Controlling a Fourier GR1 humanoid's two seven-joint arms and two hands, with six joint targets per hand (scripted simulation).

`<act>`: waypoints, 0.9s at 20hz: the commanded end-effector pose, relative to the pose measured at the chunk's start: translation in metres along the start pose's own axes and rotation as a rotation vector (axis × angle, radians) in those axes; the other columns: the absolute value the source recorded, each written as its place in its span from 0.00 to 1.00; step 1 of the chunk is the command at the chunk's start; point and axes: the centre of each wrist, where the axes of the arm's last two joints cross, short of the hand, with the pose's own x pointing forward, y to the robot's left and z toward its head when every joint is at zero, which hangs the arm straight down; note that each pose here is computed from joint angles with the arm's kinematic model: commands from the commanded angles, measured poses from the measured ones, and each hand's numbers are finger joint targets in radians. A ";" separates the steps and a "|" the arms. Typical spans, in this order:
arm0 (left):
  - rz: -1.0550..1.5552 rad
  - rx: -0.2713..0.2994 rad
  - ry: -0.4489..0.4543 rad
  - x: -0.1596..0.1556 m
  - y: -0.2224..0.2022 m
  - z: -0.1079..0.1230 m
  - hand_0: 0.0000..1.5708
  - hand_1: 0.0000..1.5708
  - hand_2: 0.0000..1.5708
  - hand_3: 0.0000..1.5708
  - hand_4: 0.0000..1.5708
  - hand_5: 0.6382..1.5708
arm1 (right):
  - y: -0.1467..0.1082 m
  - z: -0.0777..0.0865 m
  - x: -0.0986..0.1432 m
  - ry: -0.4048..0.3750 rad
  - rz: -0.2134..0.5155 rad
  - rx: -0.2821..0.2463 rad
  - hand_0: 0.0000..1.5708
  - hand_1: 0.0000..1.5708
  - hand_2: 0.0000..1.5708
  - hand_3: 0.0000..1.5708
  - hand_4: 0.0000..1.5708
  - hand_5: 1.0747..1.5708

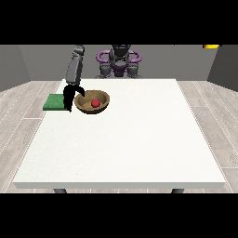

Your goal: Pick the cup and pour the ball into the bowl, then pick the bowl and place it on the pad

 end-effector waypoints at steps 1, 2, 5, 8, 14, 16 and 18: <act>0.015 0.019 -0.028 0.007 0.007 0.004 0.00 0.00 0.00 0.00 0.65 0.96 | 0.009 -0.012 0.003 0.003 -0.007 0.007 0.00 0.00 0.00 0.00 0.27 0.95; 0.004 0.018 -0.006 -0.004 0.012 0.007 0.00 0.00 0.00 0.00 0.65 0.96 | 0.031 -0.021 0.007 0.038 -0.031 0.007 0.00 0.00 0.00 0.00 0.28 0.95; -0.002 0.017 -0.011 0.019 0.014 0.001 0.00 0.00 0.00 0.00 0.65 0.97 | 0.042 -0.019 -0.001 0.021 -0.027 0.019 0.00 0.00 0.00 0.00 0.30 0.96; 0.018 0.011 0.010 0.015 0.030 0.011 0.00 0.00 0.00 0.00 0.65 0.97 | 0.050 0.002 -0.029 0.079 -0.007 -0.055 0.00 0.00 0.00 0.00 0.32 0.97; 0.014 0.001 -0.099 0.035 0.022 0.007 0.00 0.00 0.00 0.00 0.65 0.96 | -0.026 0.021 -0.020 0.195 0.226 -0.251 1.00 1.00 1.00 1.00 0.60 0.80; 0.010 0.000 -0.084 0.041 0.032 0.008 0.00 0.00 0.00 0.00 0.68 0.95 | -0.042 0.021 -0.009 0.197 0.258 -0.289 1.00 1.00 1.00 1.00 0.58 0.85; 0.024 -0.010 -0.091 0.034 0.029 0.008 0.00 0.00 0.00 0.00 0.71 0.94 | -0.032 0.010 -0.003 0.168 0.272 -0.295 1.00 1.00 1.00 0.90 0.59 0.91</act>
